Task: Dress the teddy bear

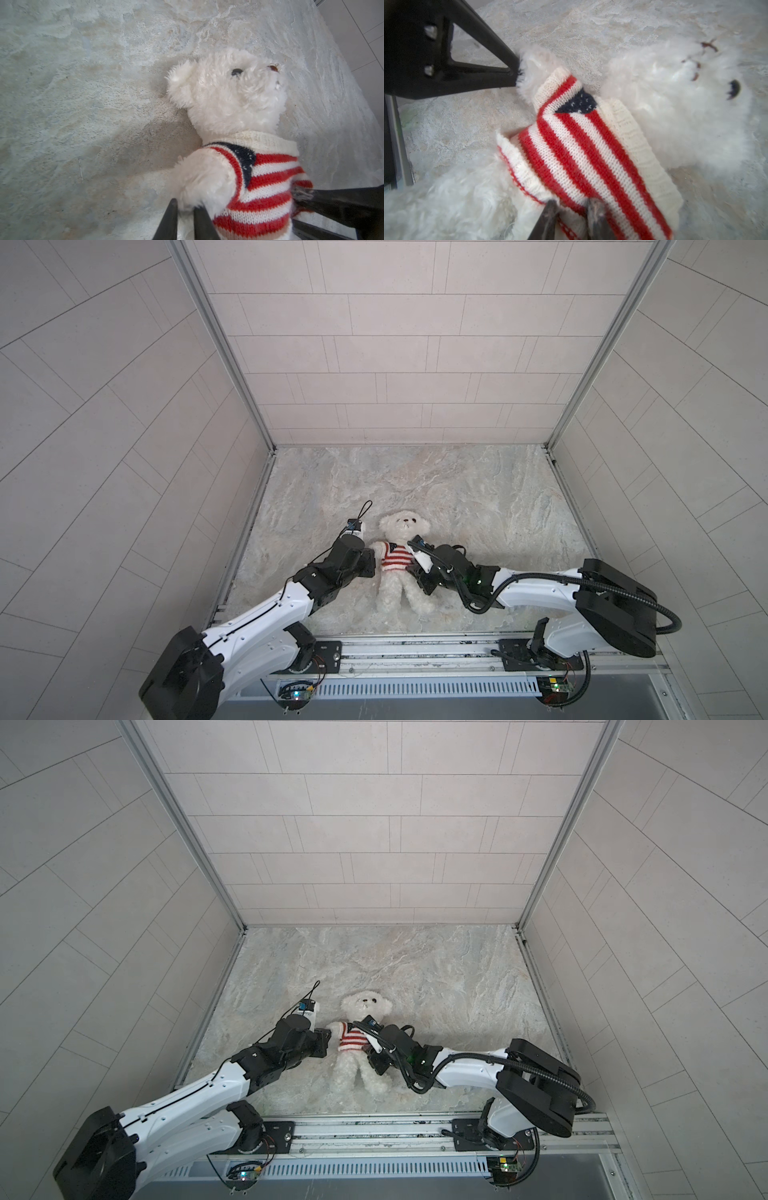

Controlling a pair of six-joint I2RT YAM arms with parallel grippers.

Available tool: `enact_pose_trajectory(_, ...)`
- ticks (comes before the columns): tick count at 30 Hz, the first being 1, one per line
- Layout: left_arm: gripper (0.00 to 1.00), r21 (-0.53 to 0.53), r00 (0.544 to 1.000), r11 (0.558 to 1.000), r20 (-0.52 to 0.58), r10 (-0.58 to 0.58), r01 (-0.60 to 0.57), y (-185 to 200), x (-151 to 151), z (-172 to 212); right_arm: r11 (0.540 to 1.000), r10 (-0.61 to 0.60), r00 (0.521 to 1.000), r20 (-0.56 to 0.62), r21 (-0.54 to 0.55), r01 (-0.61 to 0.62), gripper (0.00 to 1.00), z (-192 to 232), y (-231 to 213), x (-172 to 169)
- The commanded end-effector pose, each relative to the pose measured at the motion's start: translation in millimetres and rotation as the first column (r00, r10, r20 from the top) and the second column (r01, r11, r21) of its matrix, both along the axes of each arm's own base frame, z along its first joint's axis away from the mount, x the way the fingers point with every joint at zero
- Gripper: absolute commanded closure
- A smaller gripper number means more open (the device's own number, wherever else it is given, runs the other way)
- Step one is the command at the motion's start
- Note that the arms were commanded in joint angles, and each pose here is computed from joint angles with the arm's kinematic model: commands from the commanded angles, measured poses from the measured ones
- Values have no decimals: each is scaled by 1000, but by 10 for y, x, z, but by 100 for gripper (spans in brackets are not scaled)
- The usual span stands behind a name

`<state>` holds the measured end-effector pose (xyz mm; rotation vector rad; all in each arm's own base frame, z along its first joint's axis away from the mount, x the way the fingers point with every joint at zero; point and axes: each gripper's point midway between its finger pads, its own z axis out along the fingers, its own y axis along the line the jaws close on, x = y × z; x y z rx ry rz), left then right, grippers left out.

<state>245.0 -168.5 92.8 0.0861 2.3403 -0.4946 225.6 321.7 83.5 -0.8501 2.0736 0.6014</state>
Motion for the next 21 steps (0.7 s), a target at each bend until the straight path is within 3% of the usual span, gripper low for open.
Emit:
enact_pose_trajectory(1, 76, -5, 1000, 1000, 25, 16, -15, -3, 71, 116, 998, 32, 999, -21, 61, -31, 72, 24, 129, -44)
enact_pose_trajectory(4, 69, -10, 999, 1000, 30, 17, -17, 6, 61, 157, 995, 45, 999, -30, 88, -43, 73, 35, 199, -85)
enact_pose_trajectory(9, 41, 31, 998, 998, 49, 46, -48, 144, 26, 231, 991, 57, 998, -41, 126, -51, 73, 66, 291, -155)
enact_pose_trajectory(17, 36, 54, 996, 997, 83, 44, -48, 247, -42, 446, 983, 45, 999, -28, 180, -40, 73, 228, 285, -181)
enact_pose_trajectory(21, 36, -71, 994, 997, 105, -26, 34, 22, -102, 653, 982, 8, 1000, -9, 191, -6, 73, 307, 161, -147)
